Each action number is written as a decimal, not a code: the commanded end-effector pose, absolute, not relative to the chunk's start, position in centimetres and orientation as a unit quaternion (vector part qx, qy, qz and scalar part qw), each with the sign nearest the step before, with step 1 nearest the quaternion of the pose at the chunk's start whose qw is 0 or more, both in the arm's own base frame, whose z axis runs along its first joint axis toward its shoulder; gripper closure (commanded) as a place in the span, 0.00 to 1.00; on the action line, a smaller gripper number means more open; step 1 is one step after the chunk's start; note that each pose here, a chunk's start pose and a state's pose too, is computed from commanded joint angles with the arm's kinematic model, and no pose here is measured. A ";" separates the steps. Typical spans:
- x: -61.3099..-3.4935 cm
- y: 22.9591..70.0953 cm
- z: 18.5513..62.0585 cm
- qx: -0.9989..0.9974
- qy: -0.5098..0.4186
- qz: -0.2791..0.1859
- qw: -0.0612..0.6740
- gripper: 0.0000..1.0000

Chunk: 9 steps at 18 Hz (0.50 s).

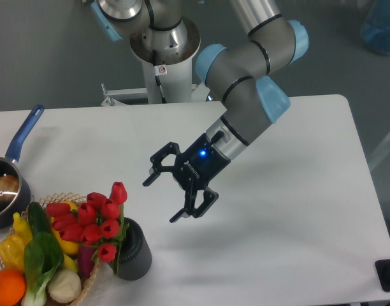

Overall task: Pick up the flowers from the vase
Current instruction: 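Move the open gripper toward the red tulips in the black vase, then lower the open gripper around the tulip stems above the vase rim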

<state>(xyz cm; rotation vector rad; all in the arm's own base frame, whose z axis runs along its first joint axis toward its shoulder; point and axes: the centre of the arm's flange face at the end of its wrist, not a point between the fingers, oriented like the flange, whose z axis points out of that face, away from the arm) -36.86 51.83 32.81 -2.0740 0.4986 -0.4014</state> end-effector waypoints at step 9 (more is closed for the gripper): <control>-36.9 53.1 33.0 -0.839 0.186 -0.178 0.479 0.00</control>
